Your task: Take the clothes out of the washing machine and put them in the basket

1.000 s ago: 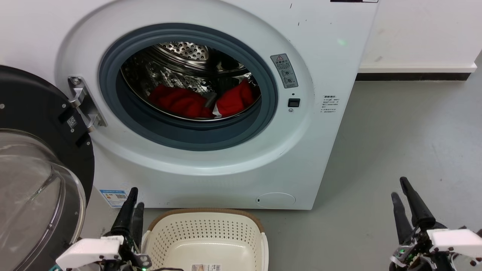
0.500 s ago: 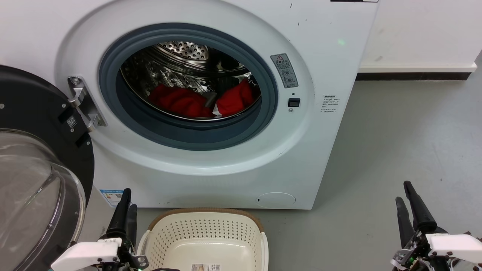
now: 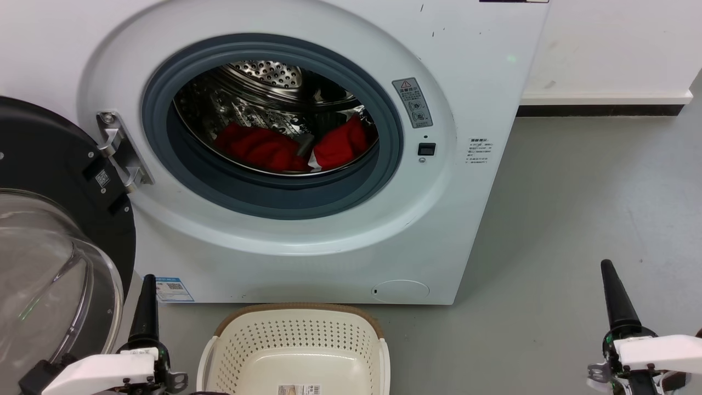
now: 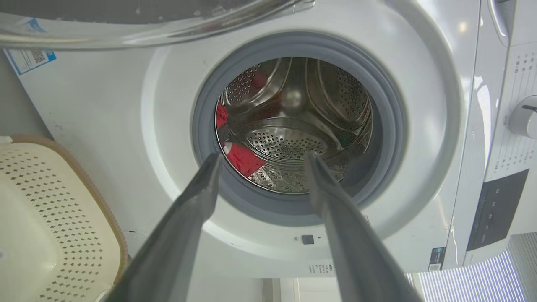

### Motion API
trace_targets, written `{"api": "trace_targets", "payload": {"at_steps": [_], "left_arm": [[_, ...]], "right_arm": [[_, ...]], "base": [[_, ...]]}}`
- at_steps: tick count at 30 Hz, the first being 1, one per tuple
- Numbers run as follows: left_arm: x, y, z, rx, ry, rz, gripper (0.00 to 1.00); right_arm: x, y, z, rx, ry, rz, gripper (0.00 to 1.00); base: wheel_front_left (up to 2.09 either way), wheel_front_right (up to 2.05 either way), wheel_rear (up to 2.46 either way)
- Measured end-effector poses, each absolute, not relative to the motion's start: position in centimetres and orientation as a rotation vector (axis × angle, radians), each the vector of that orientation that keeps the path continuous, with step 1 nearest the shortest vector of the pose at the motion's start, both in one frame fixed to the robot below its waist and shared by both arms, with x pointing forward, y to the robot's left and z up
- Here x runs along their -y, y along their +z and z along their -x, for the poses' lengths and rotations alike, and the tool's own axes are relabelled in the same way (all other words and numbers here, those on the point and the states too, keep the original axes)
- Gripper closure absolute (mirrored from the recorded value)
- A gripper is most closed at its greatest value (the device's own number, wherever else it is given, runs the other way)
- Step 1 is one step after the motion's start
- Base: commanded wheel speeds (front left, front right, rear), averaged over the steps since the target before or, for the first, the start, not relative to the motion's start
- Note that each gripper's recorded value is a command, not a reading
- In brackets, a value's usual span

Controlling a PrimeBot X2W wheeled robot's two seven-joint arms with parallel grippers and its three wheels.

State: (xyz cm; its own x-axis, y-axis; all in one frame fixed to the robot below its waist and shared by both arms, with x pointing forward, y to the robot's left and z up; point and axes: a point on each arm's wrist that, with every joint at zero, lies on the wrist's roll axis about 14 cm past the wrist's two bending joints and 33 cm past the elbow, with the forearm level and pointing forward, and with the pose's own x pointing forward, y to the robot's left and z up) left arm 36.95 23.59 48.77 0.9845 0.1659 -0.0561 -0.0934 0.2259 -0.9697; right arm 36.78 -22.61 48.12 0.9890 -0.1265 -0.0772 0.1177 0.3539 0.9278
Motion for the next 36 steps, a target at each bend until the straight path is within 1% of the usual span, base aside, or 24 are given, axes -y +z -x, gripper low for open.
{"api": "trace_targets", "payload": {"at_steps": [4,15,16,23,29,36], "left_arm": [[-24.2,49.8,-37.1,0.096,0.18,1.246,0.0],[-23.7,53.6,-37.8,0.141,0.169,0.979,0.0],[-23.5,53.9,-37.8,0.143,0.176,0.935,0.0],[-22.5,55.0,-37.8,0.153,0.172,0.778,0.0],[-20.7,55.3,-37.5,0.16,0.105,0.715,0.0],[-20.3,55.5,-37.1,0.178,0.074,0.641,0.0]], "right_arm": [[22.7,49.6,-37.1,0.038,-0.129,-1.062,0.0],[22.0,53.8,-37.6,0.138,-0.052,-0.746,0.0],[21.6,54.4,-37.7,0.149,-0.035,-0.695,0.0],[21.1,56.0,-37.7,0.195,-0.011,-0.55,0.0],[20.2,57.1,-37.6,0.225,0.019,-0.434,0.0],[19.5,57.7,-37.3,0.245,0.038,-0.32,0.0]], "base": [[0.0,0.0,0.0],[0.0,0.0,0.0],[0.0,0.0,0.0],[0.0,0.0,0.0],[0.0,0.0,0.0],[0.0,0.0,0.0]]}}
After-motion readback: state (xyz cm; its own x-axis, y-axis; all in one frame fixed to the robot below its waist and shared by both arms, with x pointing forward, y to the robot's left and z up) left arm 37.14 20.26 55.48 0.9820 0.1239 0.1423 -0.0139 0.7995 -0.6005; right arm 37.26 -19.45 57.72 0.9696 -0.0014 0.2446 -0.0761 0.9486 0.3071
